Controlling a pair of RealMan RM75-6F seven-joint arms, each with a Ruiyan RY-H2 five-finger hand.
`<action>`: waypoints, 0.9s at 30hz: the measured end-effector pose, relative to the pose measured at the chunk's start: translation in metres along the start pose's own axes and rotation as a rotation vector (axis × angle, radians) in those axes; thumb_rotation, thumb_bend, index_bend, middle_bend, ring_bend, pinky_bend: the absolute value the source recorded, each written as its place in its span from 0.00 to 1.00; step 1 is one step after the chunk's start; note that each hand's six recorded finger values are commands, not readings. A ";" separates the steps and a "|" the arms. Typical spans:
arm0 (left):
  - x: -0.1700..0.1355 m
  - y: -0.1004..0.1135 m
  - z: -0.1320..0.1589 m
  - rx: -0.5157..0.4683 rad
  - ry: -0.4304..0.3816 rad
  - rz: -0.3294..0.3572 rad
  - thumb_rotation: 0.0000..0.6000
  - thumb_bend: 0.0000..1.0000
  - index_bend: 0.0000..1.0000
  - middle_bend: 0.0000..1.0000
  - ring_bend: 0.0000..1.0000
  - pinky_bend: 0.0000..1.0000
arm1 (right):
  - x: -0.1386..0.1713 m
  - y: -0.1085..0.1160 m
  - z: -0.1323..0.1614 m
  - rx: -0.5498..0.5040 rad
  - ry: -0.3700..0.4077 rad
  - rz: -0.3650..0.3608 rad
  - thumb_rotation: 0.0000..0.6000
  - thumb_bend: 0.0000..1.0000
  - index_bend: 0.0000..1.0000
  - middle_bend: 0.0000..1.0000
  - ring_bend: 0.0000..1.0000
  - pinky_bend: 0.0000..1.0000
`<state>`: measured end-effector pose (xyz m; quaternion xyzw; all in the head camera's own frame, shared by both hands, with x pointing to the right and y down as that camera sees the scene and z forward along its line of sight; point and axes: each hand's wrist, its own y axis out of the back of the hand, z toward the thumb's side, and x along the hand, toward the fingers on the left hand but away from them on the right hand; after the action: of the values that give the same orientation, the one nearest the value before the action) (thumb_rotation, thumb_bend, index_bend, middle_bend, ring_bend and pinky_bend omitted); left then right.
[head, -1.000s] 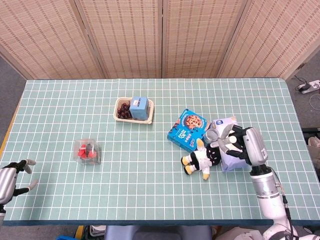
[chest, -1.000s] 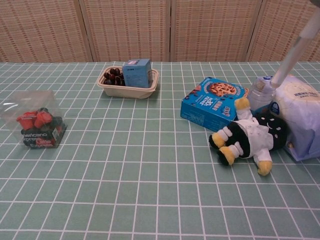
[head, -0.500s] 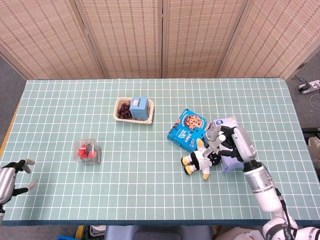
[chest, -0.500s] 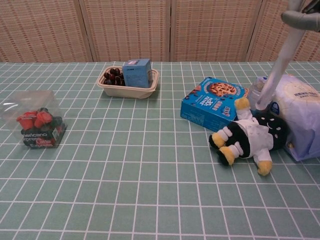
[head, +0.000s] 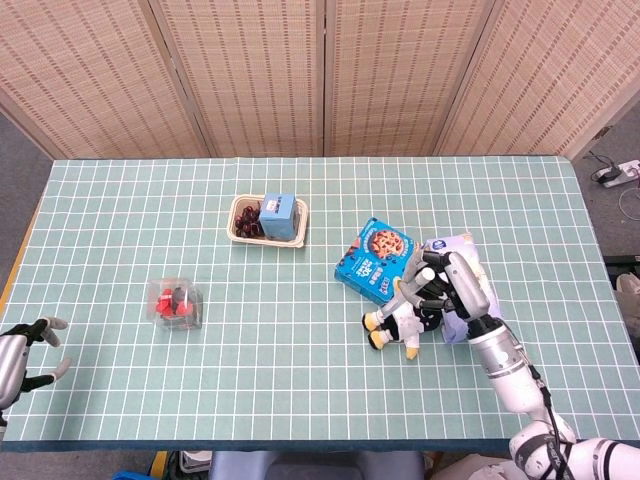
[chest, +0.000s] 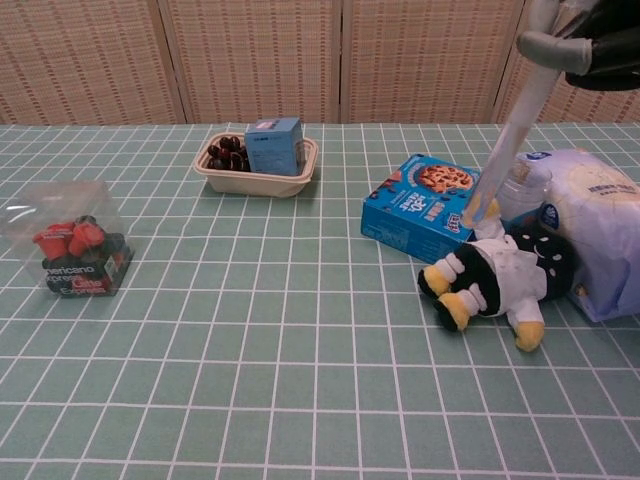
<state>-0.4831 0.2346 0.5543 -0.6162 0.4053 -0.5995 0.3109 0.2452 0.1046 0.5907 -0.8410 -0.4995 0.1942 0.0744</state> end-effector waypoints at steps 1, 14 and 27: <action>0.000 0.000 0.000 0.000 0.000 0.002 1.00 0.22 0.46 0.51 0.44 0.55 | 0.000 0.001 0.001 -0.037 0.012 -0.004 1.00 0.45 0.69 1.00 1.00 1.00; 0.000 -0.001 0.000 0.006 0.000 -0.005 1.00 0.22 0.46 0.51 0.44 0.55 | 0.000 0.002 -0.008 0.163 0.071 0.020 1.00 0.45 0.70 1.00 1.00 1.00; 0.000 0.000 0.001 0.004 -0.001 -0.002 1.00 0.22 0.46 0.51 0.44 0.55 | -0.004 -0.007 -0.005 0.342 0.120 -0.004 1.00 0.45 0.70 1.00 1.00 1.00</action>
<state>-0.4824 0.2350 0.5541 -0.6165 0.4033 -0.6002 0.3117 0.2399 0.1053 0.5984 -0.8251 -0.4555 0.2258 0.2465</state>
